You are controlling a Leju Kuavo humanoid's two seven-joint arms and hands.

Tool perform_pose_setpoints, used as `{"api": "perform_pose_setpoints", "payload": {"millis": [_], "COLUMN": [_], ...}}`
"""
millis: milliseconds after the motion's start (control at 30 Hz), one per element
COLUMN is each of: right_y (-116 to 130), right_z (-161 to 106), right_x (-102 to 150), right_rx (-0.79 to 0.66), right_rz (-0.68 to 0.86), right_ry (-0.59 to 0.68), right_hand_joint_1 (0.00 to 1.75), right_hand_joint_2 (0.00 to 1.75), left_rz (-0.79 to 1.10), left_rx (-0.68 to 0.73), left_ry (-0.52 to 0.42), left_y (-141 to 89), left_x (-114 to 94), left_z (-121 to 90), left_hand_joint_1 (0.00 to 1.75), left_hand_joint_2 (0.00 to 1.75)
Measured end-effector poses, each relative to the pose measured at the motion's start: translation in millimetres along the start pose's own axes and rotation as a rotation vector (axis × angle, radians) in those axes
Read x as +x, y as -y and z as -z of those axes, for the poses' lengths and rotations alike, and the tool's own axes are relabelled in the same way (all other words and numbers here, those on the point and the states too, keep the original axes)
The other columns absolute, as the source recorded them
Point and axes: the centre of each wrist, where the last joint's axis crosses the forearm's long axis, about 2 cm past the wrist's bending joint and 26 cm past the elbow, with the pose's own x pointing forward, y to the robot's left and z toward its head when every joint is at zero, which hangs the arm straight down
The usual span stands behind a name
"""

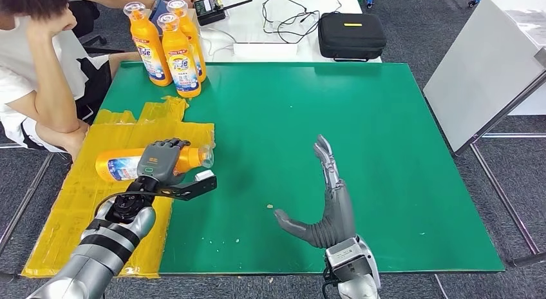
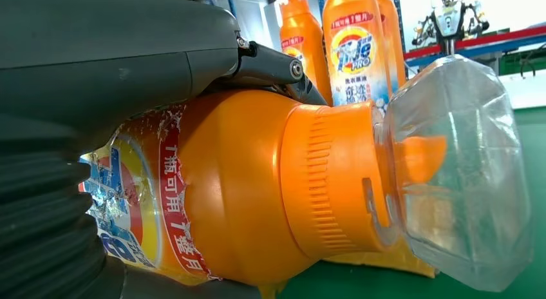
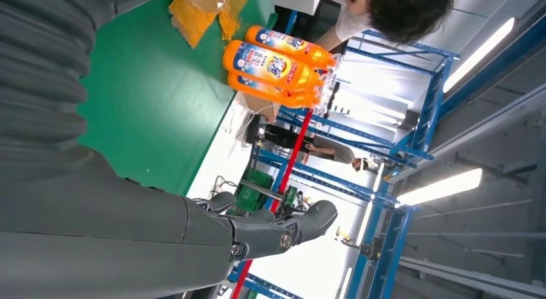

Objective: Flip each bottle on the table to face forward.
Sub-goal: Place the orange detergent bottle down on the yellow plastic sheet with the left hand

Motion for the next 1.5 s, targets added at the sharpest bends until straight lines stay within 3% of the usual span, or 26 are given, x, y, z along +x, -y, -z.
{"api": "perform_pose_setpoints", "payload": {"millis": [267, 467, 600, 633, 1233, 1500], "right_y": [0.3, -0.8, -1.6, -2.0, -5.1, -6.2], "right_z": [1.6, 7.5, 9.7, 9.9, 8.6, 6.6], "right_x": [0.1, 0.9, 0.3, 0.1, -2.5, -3.0], "right_rx": [-0.001, -0.005, -0.009, -0.011, -0.005, -0.003], "right_rz": [0.004, 0.015, 0.021, 0.021, 0.028, 0.025], "right_ry": [0.004, 0.012, 0.009, 0.007, -0.013, -0.026], "right_hand_joint_1": [0.00, 0.00, 0.00, 0.00, 0.00, 0.00], "right_hand_joint_2": [1.75, 1.75, 1.75, 1.75, 1.75, 1.75], "left_rz": [-0.011, -0.044, -0.046, -0.045, -0.062, -0.225], "left_rx": [-0.050, -0.117, -0.143, -0.145, -0.139, 0.129], "left_ry": [-0.005, -0.037, -0.067, -0.076, -0.110, -0.072], "left_y": [6.8, 24.7, 31.9, 33.1, 41.9, 49.5], "left_x": [3.6, 12.4, 13.9, 14.1, 20.4, 33.4], "left_z": [2.1, 0.1, 1.4, 1.5, 0.9, -23.4], "left_hand_joint_1": [1.75, 1.75, 0.04, 0.00, 0.00, 0.00], "left_hand_joint_2": [1.75, 1.75, 1.75, 1.75, 1.75, 1.75]}}
